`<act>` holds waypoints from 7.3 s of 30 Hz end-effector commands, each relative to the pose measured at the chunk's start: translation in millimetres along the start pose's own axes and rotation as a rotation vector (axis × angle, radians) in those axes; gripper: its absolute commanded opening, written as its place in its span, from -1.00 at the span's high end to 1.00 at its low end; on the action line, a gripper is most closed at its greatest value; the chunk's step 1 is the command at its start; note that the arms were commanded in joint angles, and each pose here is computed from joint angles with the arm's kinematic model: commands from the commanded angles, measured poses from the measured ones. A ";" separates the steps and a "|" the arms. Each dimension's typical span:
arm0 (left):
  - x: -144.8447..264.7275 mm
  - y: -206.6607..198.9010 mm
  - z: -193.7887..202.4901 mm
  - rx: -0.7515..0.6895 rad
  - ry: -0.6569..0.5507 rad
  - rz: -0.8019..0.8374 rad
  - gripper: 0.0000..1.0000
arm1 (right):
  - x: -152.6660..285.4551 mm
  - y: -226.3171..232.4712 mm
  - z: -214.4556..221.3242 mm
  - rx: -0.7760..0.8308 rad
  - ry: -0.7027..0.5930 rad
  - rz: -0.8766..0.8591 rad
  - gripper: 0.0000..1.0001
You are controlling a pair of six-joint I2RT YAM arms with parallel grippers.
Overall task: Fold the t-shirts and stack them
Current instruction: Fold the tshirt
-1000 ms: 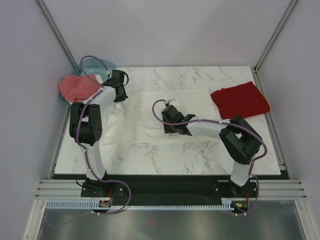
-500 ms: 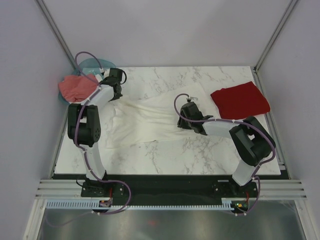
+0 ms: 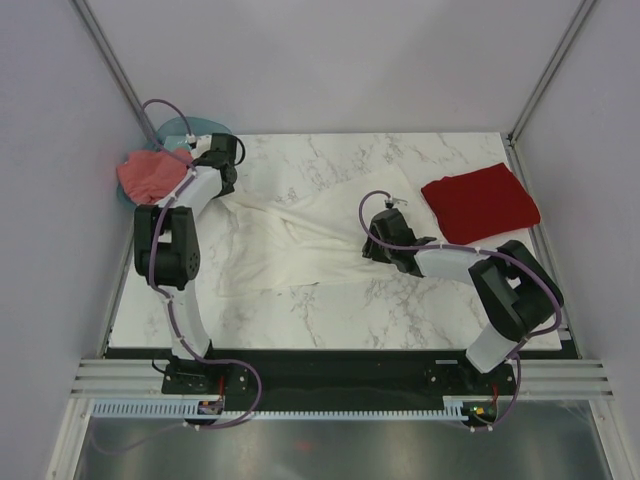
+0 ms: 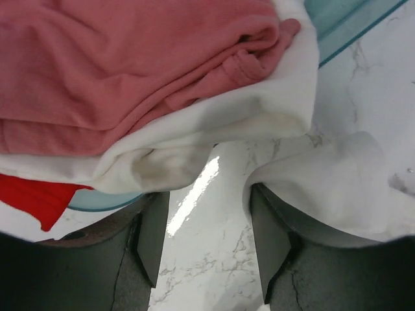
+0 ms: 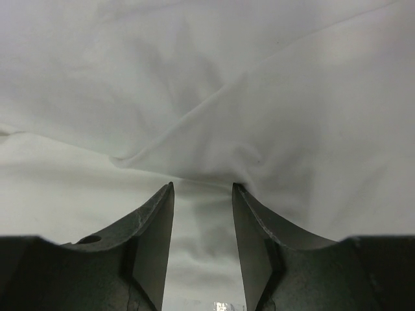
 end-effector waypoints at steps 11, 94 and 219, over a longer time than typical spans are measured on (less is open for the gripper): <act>63.4 35.4 -38.7 0.133 -0.155 0.043 -0.28 | 10.6 3.3 18.8 0.158 0.033 0.050 -0.26; 156.8 15.6 257.4 0.904 0.405 0.420 -0.23 | 19.8 -164.7 -85.0 -0.624 -0.238 0.241 0.76; 190.2 62.9 -23.3 0.834 -0.130 0.614 0.96 | 82.1 -60.4 -191.2 -0.554 -0.217 -0.155 1.00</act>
Point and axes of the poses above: each gripper's point midway between its finger pads, its own x axis back along the fingers, its own y axis along the line the jaws close on, z = x × y, the point moved 2 cm from there along x, back along the fingers, and after that the axes turned 10 degrees about -x, right-handed, at the moved point
